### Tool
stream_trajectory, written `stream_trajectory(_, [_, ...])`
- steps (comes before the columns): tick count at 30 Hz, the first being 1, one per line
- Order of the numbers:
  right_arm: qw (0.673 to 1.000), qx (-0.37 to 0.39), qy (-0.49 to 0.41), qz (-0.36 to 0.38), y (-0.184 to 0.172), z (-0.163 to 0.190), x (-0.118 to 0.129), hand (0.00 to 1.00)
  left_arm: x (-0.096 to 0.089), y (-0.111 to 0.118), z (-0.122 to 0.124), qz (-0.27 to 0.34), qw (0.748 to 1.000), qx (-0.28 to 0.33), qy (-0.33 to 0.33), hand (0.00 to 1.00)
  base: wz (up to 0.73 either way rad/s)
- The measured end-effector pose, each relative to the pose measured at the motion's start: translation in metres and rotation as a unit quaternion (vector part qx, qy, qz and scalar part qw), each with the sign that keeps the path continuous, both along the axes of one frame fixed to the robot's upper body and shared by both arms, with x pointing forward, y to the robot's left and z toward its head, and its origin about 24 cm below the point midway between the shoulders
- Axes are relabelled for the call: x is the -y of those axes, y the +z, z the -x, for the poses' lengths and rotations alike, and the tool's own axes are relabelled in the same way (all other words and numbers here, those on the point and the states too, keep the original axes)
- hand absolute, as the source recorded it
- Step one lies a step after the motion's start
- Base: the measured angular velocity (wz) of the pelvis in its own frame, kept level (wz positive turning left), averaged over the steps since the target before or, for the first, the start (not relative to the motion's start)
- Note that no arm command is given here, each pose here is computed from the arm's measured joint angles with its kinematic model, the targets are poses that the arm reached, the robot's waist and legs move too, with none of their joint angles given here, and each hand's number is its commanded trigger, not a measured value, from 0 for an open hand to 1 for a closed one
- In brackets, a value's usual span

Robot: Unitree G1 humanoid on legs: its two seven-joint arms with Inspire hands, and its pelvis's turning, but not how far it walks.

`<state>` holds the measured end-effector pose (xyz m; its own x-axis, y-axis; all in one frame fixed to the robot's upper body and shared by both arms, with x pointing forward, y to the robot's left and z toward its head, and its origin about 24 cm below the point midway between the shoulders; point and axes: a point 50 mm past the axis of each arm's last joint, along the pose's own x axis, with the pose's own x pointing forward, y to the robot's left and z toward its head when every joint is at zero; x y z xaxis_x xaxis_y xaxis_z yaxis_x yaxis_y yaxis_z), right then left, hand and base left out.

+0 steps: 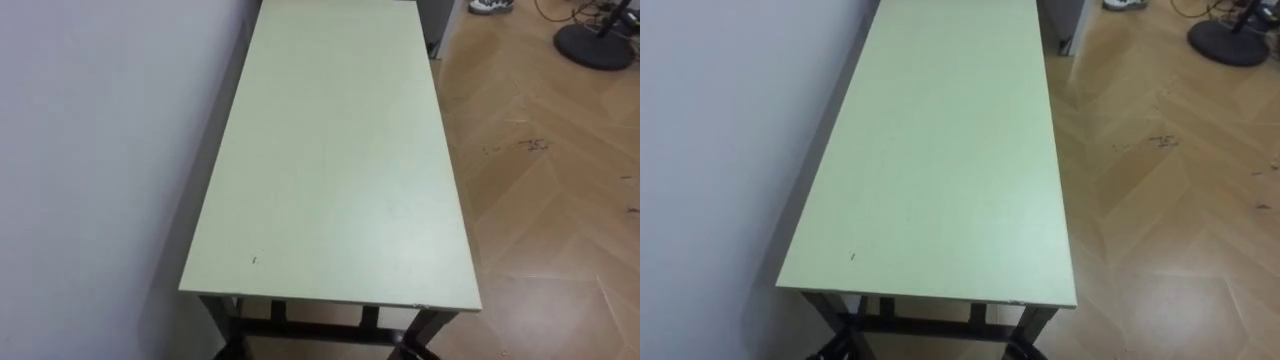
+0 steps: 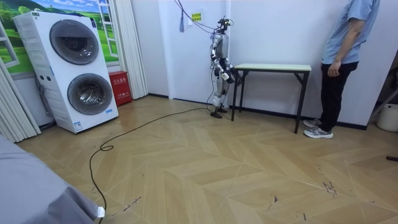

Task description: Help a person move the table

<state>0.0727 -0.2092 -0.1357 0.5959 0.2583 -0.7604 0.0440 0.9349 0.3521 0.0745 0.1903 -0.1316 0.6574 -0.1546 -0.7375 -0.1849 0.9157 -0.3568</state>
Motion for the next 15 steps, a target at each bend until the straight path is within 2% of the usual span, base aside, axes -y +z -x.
stream_trajectory(6, [0.997, -0.047, -0.017, 0.054, -0.010, 0.017, 0.014, 0.00, -0.016, -0.012, 0.022, -0.057, 0.997, -0.055, 0.012, 0.00, -0.01])
stream_trajectory(9, [0.991, -0.088, -0.064, 0.079, -0.017, 0.035, 0.024, 0.00, -0.023, -0.019, 0.037, -0.093, 0.991, -0.090, 0.016, 0.00, -0.01])
stream_trajectory(15, [0.978, -0.136, -0.114, 0.105, -0.024, 0.054, 0.028, 0.00, -0.031, -0.026, 0.047, -0.128, 0.982, -0.132, 0.033, 0.00, -0.06])
